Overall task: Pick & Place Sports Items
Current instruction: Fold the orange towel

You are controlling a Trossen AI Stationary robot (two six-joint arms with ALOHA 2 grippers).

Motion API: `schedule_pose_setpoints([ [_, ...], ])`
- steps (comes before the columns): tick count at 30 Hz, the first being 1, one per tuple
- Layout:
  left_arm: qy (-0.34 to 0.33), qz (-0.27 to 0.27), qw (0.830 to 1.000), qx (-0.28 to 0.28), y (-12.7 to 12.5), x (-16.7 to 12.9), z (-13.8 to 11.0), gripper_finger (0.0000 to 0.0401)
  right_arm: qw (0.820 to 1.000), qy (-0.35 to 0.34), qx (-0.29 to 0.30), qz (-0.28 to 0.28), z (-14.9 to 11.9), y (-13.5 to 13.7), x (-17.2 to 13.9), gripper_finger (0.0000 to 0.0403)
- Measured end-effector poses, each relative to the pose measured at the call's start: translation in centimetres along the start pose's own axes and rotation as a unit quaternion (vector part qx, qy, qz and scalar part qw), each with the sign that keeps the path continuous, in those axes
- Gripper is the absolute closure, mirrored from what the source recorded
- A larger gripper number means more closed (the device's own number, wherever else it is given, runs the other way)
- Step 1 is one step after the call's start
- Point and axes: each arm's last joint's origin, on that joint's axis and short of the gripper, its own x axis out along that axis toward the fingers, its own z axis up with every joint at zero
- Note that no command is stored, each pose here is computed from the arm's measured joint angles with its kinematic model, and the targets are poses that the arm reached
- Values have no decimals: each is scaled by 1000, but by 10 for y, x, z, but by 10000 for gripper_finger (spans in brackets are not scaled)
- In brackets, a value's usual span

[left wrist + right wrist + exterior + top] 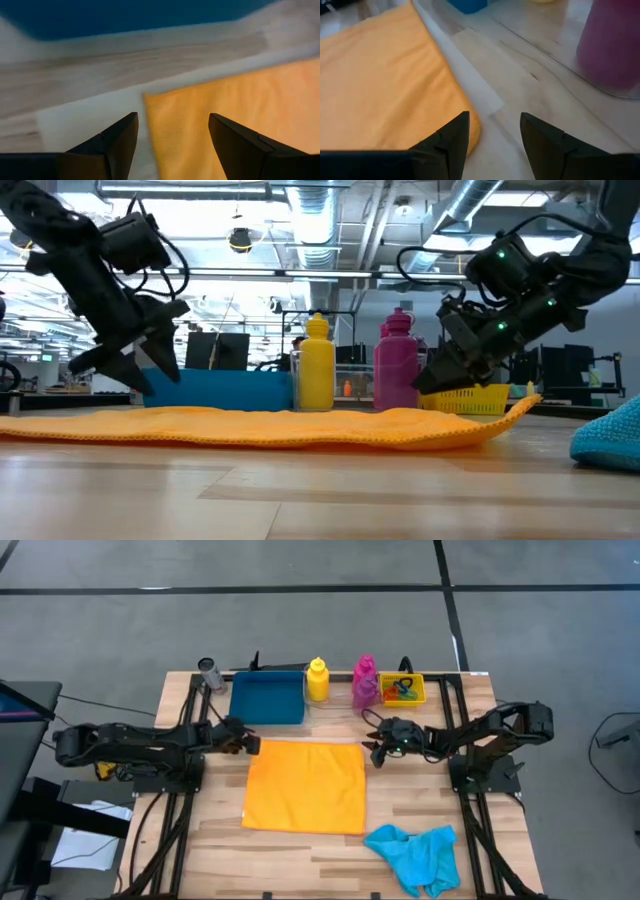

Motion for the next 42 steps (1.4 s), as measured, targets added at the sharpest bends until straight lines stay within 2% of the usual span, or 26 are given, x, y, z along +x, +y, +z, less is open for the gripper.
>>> schedule_pose_setpoints([
  [3,12,16,1000,-18,9,5,-2,160,1000,2,1,0,-1,0,0,234],
  [7,7,6,999,-39,14,14,0,160,1000,2,1,2,-1,1,0,234],
  [17,19,-16,998,-56,8,43,3,160,999,14,-8,33,-8,16,-3,234],
  [20,28,-13,998,-59,6,47,3,163,1000,11,-4,25,-9,19,-4,234],
  [27,37,-9,998,-46,8,47,1,218,1000,6,-14,14,-12,25,-6,234],
  [33,77,-17,996,-32,9,42,-2,267,1000,20,-4,3,-16,25,-6,234],
  [37,89,-23,995,-30,10,39,-3,285,1000,28,-1,-2,-18,24,-6,234],
  [42,83,-41,996,3,10,34,-1,293,1000,29,1,-3,-18,24,-6,234],
])
